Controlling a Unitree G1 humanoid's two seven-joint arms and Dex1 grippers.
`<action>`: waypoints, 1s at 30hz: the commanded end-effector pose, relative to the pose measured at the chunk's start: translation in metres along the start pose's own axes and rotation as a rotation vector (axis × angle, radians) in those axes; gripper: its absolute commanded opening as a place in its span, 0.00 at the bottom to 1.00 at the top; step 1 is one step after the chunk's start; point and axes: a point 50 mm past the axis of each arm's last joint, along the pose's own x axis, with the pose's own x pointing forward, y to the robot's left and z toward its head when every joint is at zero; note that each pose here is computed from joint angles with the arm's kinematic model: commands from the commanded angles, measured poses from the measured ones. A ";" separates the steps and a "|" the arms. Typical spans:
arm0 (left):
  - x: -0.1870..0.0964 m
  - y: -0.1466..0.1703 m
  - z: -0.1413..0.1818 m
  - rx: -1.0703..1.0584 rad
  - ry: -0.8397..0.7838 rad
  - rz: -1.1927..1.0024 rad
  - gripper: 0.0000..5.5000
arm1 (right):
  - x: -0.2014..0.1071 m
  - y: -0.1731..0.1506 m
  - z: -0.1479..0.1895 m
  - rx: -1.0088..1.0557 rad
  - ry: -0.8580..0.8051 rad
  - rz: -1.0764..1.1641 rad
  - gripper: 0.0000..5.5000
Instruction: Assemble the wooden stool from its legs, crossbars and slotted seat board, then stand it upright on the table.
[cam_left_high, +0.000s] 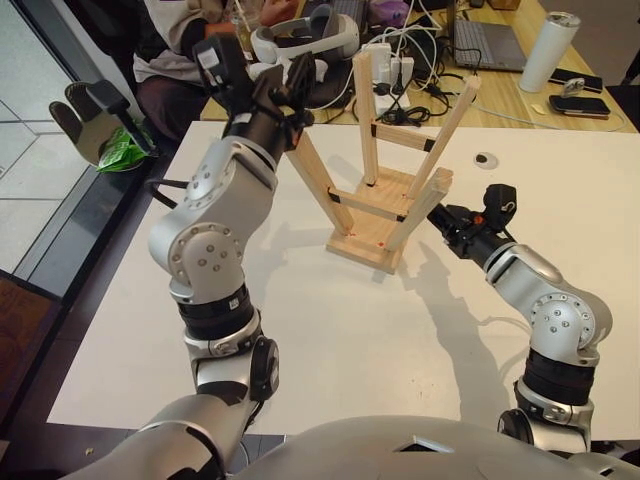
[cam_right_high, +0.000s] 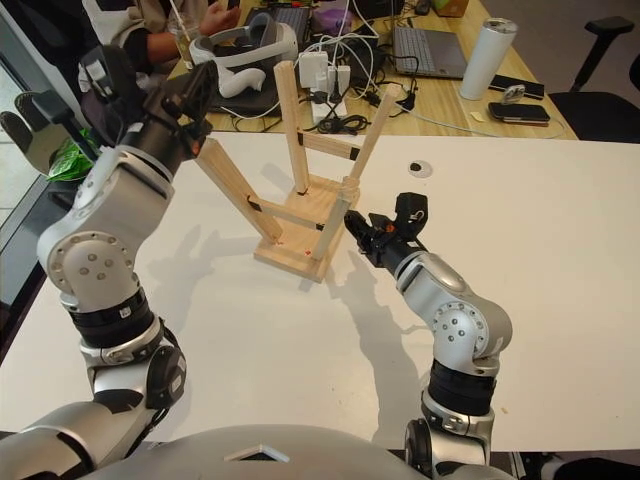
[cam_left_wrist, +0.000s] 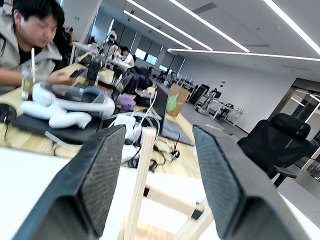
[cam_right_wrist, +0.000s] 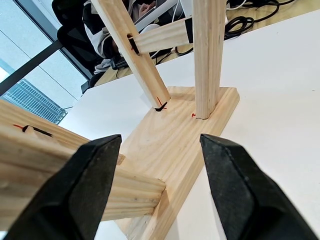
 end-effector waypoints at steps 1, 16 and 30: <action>0.022 -0.011 0.043 0.144 -0.084 -0.064 0.46 | 0.001 0.002 0.002 -0.024 -0.008 -0.005 0.54; -0.028 0.011 -0.152 0.319 0.867 -0.107 0.46 | 0.002 0.001 0.002 -0.045 -0.004 -0.019 0.54; 0.017 -0.040 0.136 0.168 -0.339 -0.153 0.46 | 0.001 -0.001 0.000 -0.043 -0.007 -0.034 0.54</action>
